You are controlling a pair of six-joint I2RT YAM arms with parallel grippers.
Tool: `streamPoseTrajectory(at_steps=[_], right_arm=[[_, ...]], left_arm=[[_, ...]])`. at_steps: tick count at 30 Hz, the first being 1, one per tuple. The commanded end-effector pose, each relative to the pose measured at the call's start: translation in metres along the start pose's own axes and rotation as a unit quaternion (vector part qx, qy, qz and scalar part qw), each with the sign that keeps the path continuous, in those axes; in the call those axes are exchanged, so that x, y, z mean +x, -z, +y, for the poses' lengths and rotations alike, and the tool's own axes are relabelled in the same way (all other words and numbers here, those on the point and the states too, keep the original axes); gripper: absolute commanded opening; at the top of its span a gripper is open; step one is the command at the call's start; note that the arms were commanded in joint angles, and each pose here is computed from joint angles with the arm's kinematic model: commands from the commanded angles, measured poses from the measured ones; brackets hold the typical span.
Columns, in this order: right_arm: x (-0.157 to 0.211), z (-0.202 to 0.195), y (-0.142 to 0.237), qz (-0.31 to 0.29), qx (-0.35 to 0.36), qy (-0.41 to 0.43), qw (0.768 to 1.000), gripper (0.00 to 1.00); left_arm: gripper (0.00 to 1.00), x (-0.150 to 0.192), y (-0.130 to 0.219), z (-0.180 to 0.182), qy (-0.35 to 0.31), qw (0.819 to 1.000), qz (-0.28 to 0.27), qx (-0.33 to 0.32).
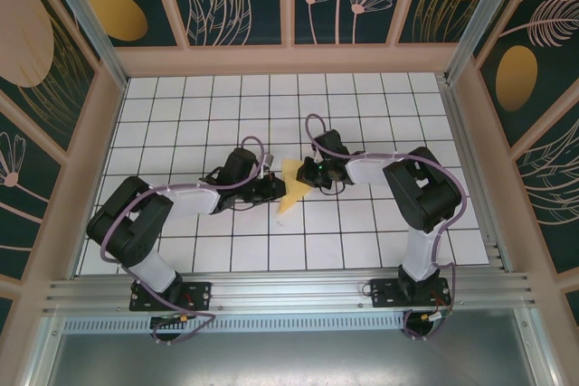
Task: Fold a paper plane with a square sheet of paper (pick it up from the middle)
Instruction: Fourth fold the wing at the center of the table.
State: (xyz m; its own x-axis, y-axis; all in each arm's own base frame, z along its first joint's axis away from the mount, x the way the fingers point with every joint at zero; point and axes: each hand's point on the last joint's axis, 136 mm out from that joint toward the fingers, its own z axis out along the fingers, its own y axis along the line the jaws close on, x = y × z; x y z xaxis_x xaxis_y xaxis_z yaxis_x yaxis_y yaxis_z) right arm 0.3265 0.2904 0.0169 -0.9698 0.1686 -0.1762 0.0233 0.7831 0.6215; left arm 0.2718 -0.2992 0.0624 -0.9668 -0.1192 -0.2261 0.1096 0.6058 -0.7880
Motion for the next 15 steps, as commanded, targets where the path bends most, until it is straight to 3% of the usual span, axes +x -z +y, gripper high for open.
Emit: streamPoseTrajectory(at_steps=[1,9,15], right_arm=[[0.023,-0.037,-0.016,0.026,0.062,-0.013,0.998,0.08],[0.024,-0.040,-0.017,0.027,0.065,-0.016,0.997,0.08],[0.024,-0.040,-0.017,0.028,0.065,-0.015,0.997,0.08]], left_arm=[[0.10,-0.004,-0.005,-0.015,0.000,0.999,0.005,0.039],[0.11,0.008,-0.016,0.034,0.015,0.998,0.022,-0.052],[0.10,0.027,-0.019,0.058,0.026,0.996,0.047,-0.075]])
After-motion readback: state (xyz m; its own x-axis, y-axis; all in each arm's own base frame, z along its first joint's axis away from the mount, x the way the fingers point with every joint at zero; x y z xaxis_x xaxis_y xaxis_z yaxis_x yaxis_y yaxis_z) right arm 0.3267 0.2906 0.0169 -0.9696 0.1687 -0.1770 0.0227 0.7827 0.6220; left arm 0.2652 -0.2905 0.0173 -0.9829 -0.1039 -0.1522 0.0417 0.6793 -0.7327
